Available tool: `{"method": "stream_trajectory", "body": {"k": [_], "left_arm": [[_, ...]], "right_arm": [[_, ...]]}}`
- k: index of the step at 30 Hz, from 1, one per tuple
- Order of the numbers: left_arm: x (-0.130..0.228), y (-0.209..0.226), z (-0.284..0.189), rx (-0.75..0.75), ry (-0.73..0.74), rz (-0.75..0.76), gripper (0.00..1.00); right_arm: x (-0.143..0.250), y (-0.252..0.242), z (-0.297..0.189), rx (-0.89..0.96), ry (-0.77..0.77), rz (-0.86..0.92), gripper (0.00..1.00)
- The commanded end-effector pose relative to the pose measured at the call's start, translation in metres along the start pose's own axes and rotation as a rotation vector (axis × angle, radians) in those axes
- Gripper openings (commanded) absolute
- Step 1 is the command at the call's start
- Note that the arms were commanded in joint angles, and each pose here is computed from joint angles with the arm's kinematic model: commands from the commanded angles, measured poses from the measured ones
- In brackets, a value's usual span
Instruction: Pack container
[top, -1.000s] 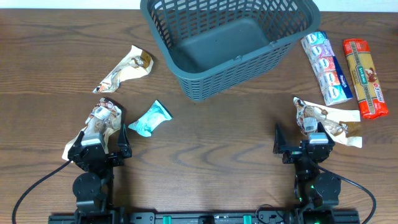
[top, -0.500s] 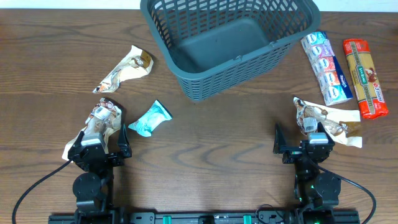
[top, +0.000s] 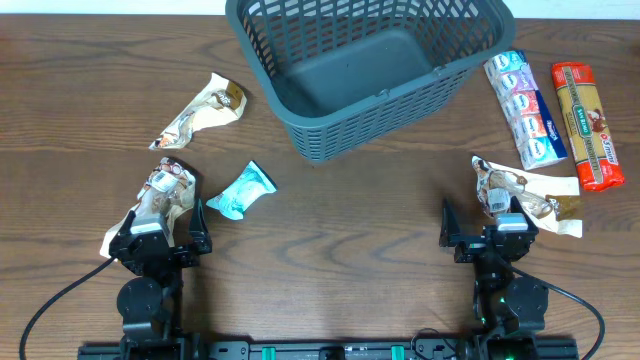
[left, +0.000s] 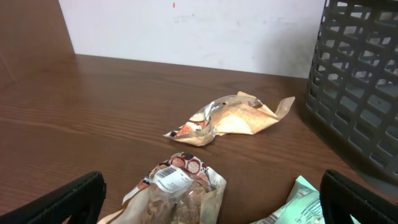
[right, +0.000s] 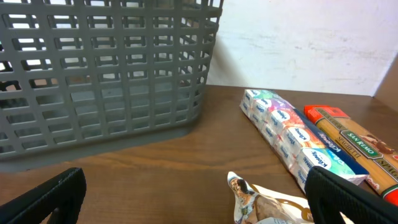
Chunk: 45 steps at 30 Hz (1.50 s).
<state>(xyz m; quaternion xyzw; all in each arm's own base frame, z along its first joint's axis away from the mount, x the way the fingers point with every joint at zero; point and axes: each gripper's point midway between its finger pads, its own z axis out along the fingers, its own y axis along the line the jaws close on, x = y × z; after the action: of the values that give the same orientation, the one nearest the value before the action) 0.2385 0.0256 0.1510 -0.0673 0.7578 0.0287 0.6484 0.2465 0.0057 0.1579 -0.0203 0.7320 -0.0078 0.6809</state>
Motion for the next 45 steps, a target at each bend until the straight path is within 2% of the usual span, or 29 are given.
{"method": "stream_trajectory", "body": {"k": [1,23,25,29,32,36,40,45], "left_arm": [[0.015,0.001,0.003,-0.005,0.033,0.020,0.98],[0.013,0.000,0.003,0.001,0.023,-0.010,0.99],[-0.001,0.001,0.003,-0.005,-0.031,-0.007,0.99],[-0.019,-0.028,-0.001,0.169,-0.095,-0.098,0.99],[-0.023,-0.069,-0.014,0.416,-0.088,-0.090,0.99],[-0.035,-0.101,-0.037,0.633,-0.043,-0.214,0.99],[-0.055,-0.114,-0.062,0.725,0.015,-0.236,0.99],[-0.109,-0.114,-0.100,0.719,0.029,-0.194,0.98]], "right_arm": [[0.000,0.003,0.000,-0.012,-0.002,-0.013,0.99],[0.000,0.004,0.000,-0.018,-0.002,0.002,0.99],[0.000,0.004,0.000,-0.020,-0.001,0.014,0.99],[0.000,0.008,0.000,-0.043,-0.002,0.053,0.99],[-0.009,0.008,-0.001,-0.048,-0.040,0.093,0.99],[-0.052,0.018,-0.008,-0.119,-0.170,0.106,0.99],[-0.104,0.018,-0.027,-0.134,-0.263,0.100,0.99],[-0.142,0.007,-0.053,-0.081,-0.199,0.106,0.99]]}}
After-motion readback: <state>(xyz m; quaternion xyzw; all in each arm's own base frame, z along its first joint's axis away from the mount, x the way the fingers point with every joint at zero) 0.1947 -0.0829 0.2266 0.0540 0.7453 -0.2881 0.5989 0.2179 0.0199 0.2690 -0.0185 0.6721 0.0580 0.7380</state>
